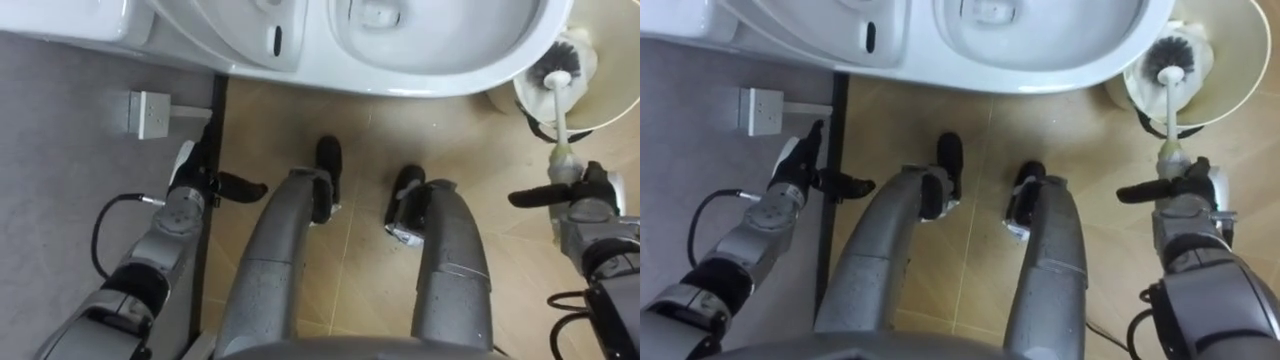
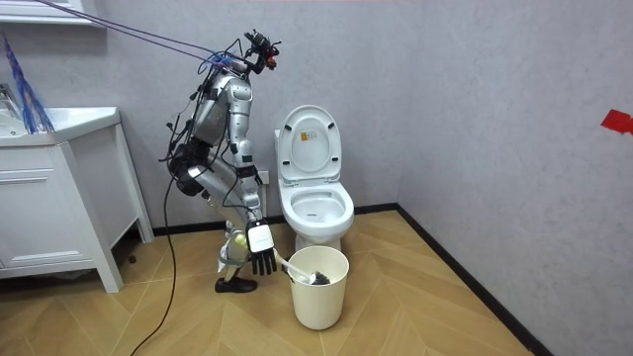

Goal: Brush toilet

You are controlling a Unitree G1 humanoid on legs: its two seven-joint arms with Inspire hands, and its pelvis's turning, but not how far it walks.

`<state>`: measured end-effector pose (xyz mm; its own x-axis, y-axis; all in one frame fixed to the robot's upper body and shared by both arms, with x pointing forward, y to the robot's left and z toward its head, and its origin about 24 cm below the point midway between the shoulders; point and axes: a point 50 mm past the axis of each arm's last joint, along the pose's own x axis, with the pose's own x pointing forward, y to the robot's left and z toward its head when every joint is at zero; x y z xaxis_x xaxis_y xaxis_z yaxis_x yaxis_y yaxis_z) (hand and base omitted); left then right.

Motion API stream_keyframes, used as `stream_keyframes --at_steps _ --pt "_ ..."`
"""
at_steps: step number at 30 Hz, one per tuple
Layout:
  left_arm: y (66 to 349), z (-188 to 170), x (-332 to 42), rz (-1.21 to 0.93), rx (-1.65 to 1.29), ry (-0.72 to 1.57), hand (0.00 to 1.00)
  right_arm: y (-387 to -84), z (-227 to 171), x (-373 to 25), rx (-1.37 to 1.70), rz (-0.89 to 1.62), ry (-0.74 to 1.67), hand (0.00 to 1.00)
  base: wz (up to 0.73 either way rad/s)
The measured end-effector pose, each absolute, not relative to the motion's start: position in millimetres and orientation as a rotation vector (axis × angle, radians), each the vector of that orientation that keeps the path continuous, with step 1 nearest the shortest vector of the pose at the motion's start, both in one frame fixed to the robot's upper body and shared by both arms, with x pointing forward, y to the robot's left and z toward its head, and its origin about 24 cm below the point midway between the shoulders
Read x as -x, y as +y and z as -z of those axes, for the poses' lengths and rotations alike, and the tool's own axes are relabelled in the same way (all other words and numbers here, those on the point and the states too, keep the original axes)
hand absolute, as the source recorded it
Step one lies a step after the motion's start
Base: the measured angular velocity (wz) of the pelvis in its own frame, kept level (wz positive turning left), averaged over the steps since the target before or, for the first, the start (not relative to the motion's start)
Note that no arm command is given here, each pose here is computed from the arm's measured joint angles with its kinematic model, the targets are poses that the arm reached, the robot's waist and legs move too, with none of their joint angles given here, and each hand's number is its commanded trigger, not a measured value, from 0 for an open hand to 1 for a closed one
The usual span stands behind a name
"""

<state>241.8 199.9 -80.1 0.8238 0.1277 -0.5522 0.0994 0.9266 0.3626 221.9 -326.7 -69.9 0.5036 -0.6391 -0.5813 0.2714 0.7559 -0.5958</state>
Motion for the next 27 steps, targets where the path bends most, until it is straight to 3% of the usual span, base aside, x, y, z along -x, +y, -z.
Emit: stream_keyframes --at_steps 1,2,17,27 --pt "200 81 -241 -0.016 -0.392 0.611 0.00 -327 70 -221 0.464 0.576 0.886 0.64 0.03" --pt "200 81 -241 -0.016 -0.393 0.616 0.00 -327 70 -221 0.463 0.575 0.887 1.00 0.00" --pt "204 84 -235 -0.023 -0.402 0.651 0.00 -326 81 -207 0.312 0.562 0.953 1.00 0.00" --pt "206 101 -206 -0.001 -0.384 0.728 0.00 -322 100 -179 0.265 0.531 1.070 1.00 0.00"
